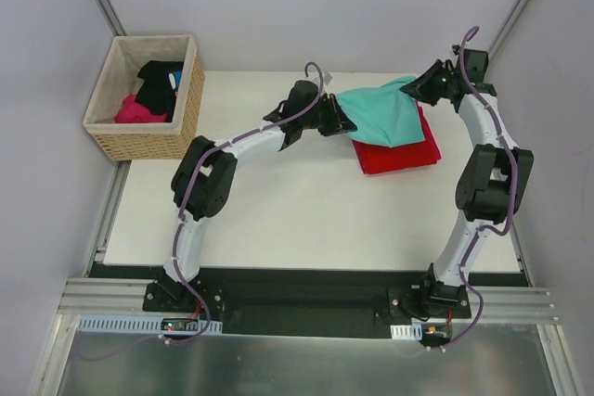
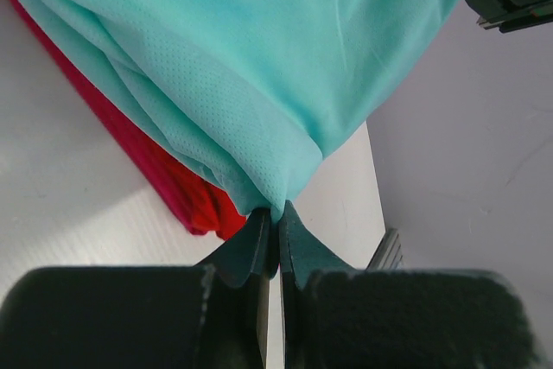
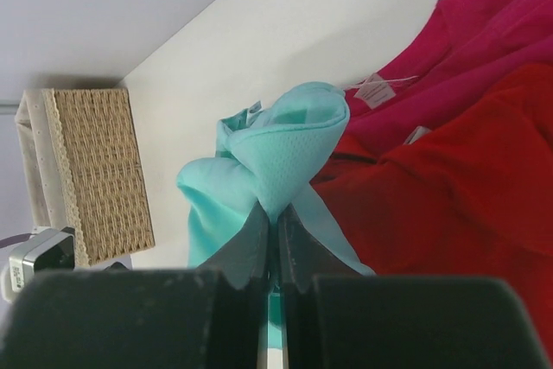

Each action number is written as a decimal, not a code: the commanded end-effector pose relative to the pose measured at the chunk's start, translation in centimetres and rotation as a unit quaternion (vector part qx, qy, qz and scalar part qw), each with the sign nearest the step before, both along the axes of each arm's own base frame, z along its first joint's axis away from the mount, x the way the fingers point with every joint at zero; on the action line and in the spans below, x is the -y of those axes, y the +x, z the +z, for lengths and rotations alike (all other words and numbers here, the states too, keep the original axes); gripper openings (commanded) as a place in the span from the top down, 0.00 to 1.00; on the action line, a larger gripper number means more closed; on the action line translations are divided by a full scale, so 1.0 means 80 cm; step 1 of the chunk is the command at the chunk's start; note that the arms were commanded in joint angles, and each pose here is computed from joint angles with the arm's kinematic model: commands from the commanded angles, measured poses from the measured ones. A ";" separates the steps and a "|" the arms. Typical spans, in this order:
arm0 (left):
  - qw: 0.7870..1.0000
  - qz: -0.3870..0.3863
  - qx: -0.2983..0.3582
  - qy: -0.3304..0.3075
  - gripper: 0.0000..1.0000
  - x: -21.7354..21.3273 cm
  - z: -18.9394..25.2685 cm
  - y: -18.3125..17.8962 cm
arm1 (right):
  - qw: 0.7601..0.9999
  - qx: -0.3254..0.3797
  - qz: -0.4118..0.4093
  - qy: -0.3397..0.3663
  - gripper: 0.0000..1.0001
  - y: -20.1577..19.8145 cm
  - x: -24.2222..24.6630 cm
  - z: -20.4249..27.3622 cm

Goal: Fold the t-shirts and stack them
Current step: Put the neatly folded tshirt into the corner of the board with both arms

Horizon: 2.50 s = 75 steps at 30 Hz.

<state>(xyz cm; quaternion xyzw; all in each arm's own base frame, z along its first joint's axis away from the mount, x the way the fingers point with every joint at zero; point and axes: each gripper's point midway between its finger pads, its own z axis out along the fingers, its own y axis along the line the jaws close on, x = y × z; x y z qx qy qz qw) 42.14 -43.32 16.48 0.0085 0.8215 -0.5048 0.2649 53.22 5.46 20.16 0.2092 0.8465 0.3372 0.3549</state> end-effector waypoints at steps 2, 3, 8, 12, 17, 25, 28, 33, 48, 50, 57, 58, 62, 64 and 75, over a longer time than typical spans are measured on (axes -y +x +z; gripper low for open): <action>0.999 -0.028 0.015 -0.031 1.00 0.038 0.027 0.004 | 0.998 0.049 -0.017 0.020 1.00 0.021 0.030 0.049; 0.999 -0.028 0.015 -0.033 1.00 0.042 0.030 0.005 | 0.998 0.048 -0.022 0.021 1.00 0.023 0.037 0.048; 0.998 -0.040 0.016 -0.037 1.00 0.065 0.032 0.000 | 0.998 0.040 -0.030 0.023 1.00 0.024 0.050 0.045; 0.998 -0.045 0.012 -0.039 1.00 0.075 0.030 -0.007 | 0.999 0.032 -0.035 0.022 1.00 0.024 0.058 0.042; 0.997 -0.058 0.011 -0.040 1.00 0.090 0.031 -0.020 | 0.999 0.022 -0.045 0.007 1.00 0.018 0.067 0.034; 0.997 -0.066 -0.011 -0.027 1.00 0.096 -0.002 -0.031 | 0.998 -0.005 -0.055 0.004 1.00 0.013 0.075 -0.008; 0.997 -0.066 -0.015 -0.024 1.00 0.094 -0.012 -0.034 | 0.998 -0.012 -0.059 0.005 1.00 0.013 0.077 -0.020; 0.997 -0.067 -0.023 -0.020 1.00 0.093 -0.026 -0.037 | 0.997 -0.020 -0.069 0.003 1.00 0.014 0.087 -0.030; 0.997 -0.069 -0.038 -0.015 1.00 0.083 -0.052 -0.047 | 0.993 -0.048 -0.110 0.006 0.99 0.015 0.122 -0.071; 0.997 -0.069 -0.038 -0.015 1.00 0.083 -0.052 -0.047 | 0.993 -0.051 -0.106 0.013 0.99 0.019 0.117 -0.075; 0.997 -0.071 -0.034 -0.018 1.00 0.085 -0.049 -0.046 | 0.995 -0.057 -0.085 0.001 1.00 0.027 0.090 -0.089; 0.997 -0.071 -0.035 -0.019 1.00 0.084 -0.048 -0.046 | 0.995 -0.059 -0.083 0.000 0.97 0.029 0.088 -0.091; 0.996 -0.076 -0.035 -0.020 1.00 0.083 -0.049 -0.049 | 0.996 -0.053 -0.075 -0.014 0.52 0.033 0.084 -0.090; 0.996 -0.077 -0.035 -0.021 1.00 0.082 -0.049 -0.052 | 0.996 -0.047 -0.073 -0.020 0.23 0.034 0.084 -0.085; 0.997 -0.064 -0.032 -0.011 0.76 0.064 -0.040 -0.065 | 0.984 0.100 -0.077 -0.130 0.01 -0.015 0.064 0.103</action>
